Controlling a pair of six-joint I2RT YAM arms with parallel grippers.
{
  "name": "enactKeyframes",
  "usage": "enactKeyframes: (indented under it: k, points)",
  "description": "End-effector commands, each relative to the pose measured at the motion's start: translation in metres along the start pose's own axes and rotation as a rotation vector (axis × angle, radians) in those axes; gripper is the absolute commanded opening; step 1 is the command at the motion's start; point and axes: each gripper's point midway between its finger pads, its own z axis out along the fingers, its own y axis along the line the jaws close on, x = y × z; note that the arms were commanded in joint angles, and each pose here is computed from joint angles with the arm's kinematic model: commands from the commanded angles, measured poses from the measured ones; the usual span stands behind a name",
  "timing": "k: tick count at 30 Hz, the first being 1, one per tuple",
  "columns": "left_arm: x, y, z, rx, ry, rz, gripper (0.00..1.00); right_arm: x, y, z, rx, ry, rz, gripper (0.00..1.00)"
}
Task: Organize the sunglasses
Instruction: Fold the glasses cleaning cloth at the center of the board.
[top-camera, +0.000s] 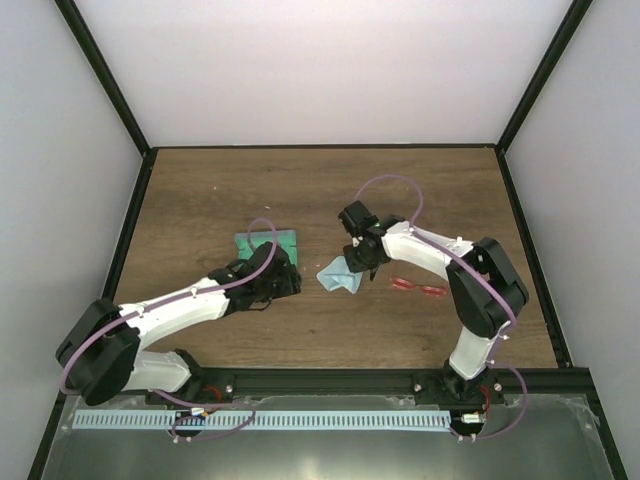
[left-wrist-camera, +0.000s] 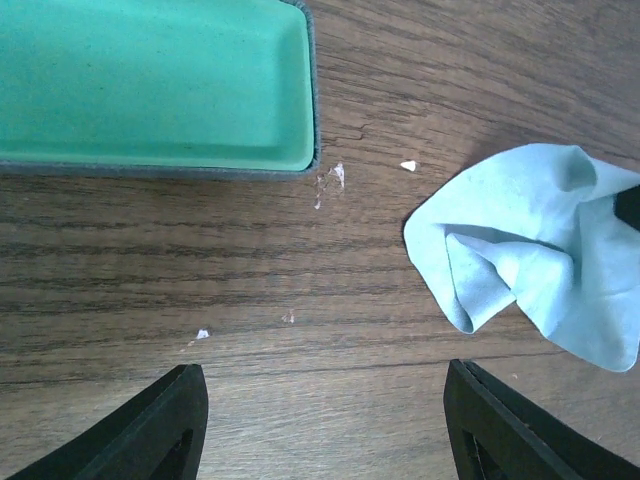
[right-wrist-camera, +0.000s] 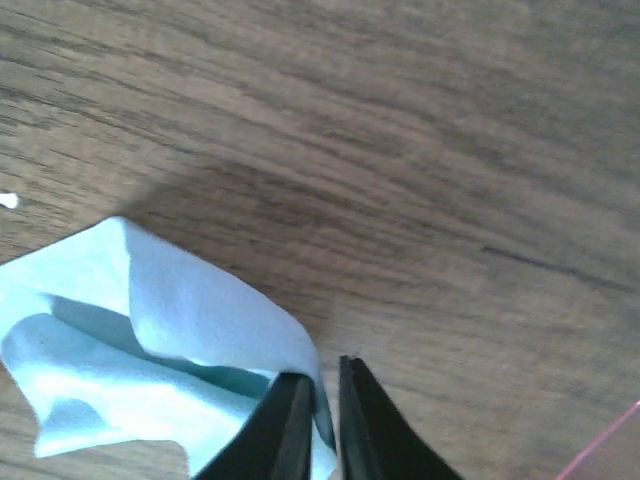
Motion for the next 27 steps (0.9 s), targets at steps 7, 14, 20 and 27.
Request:
enactKeyframes:
  k: [7, 14, 20, 27]
  points:
    - [-0.006, -0.018, 0.002, 0.044, 0.003, 0.043, 0.68, -0.026, -0.013, -0.012, -0.01, -0.06, 0.046, 0.34]
    - [-0.005, -0.023, 0.008, 0.055, 0.016, 0.055, 0.68, -0.036, 0.025, -0.047, -0.13, -0.15, -0.027, 0.3]
    - [-0.013, -0.016, 0.004, 0.011, -0.021, 0.016, 0.66, -0.024, 0.065, -0.041, -0.231, -0.124, -0.12, 0.27]
    - [-0.015, 0.006, -0.006, -0.01, -0.047, -0.057, 0.66, -0.01, 0.09, -0.021, -0.251, -0.076, -0.202, 0.3]
